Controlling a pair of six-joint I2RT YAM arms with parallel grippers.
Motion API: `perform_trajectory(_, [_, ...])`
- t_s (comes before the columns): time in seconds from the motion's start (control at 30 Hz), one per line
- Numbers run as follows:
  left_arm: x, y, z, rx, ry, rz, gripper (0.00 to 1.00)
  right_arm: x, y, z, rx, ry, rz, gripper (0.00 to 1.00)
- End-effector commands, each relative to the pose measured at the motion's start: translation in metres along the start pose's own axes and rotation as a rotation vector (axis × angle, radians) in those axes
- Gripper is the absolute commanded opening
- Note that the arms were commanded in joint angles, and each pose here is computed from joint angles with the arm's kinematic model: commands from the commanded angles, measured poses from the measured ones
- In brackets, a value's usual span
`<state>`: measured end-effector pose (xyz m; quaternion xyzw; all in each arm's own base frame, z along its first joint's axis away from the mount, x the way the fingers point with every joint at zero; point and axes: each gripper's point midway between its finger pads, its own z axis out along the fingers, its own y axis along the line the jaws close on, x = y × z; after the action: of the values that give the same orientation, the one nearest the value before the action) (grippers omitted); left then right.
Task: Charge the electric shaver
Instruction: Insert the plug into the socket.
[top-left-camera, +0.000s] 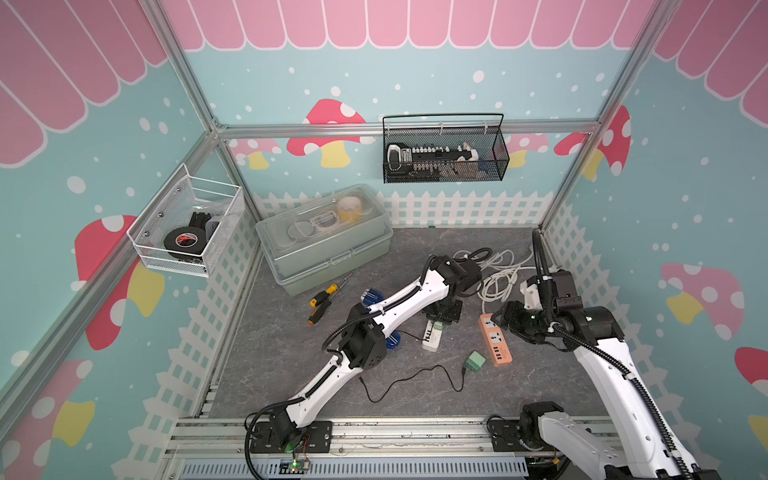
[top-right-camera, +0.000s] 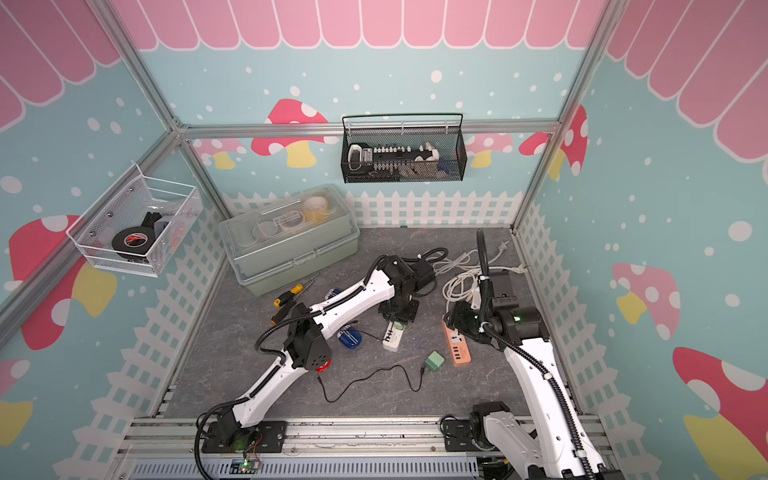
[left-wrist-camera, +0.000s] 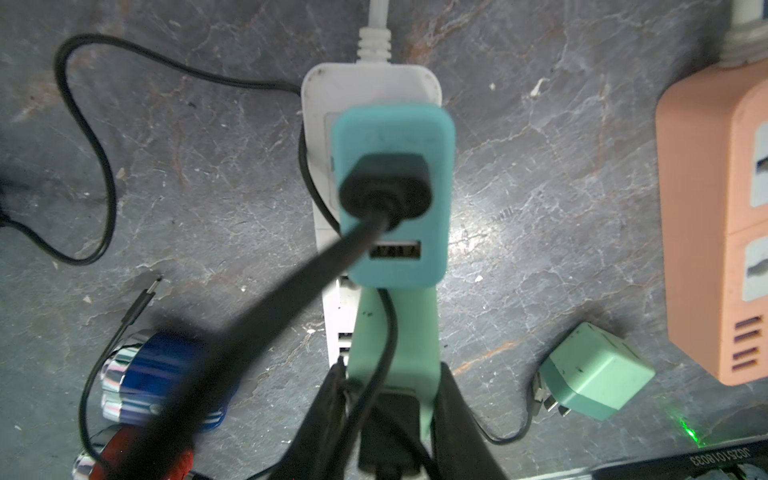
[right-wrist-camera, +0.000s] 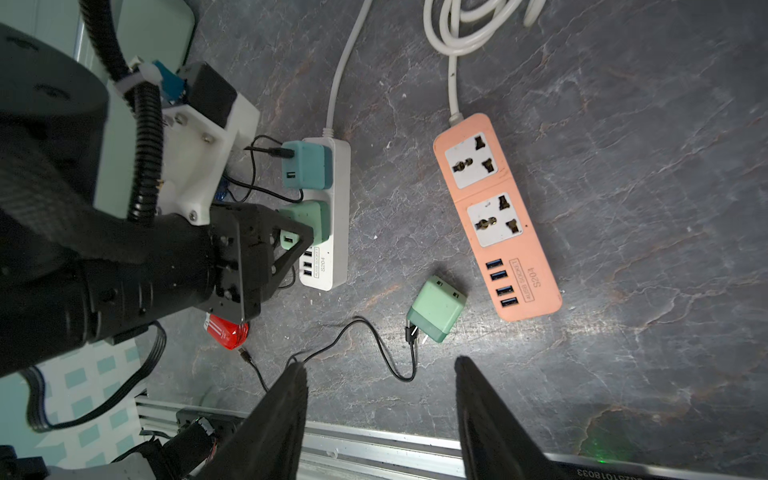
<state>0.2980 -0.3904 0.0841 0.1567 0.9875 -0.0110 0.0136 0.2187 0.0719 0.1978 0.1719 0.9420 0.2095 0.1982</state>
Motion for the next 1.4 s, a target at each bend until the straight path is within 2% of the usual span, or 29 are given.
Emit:
perform_trajectory(0.0, [0.005,0.039,0.038,-0.15,0.105,-0.025,0.0,0.002,0.004,0.001,-0.063,0.005,0.026,0.57])
perform_trajectory(0.3, [-0.002,0.038,0.044,-0.133,0.103,-0.055,0.0,0.007,0.001,0.001,-0.072,0.01,0.06,0.55])
perform_trajectory(0.57, [-0.002,0.043,0.047,-0.178,0.093,-0.045,0.0,0.01,-0.003,0.003,-0.065,0.024,0.08,0.54])
perform_trajectory(0.93, [-0.006,0.097,0.023,-0.325,0.089,-0.019,0.0,0.01,-0.002,0.001,-0.075,0.027,0.081,0.53])
perform_trajectory(1.37, [-0.009,0.115,0.032,-0.285,0.151,-0.054,0.0,0.011,-0.001,0.002,-0.082,0.035,0.083,0.53])
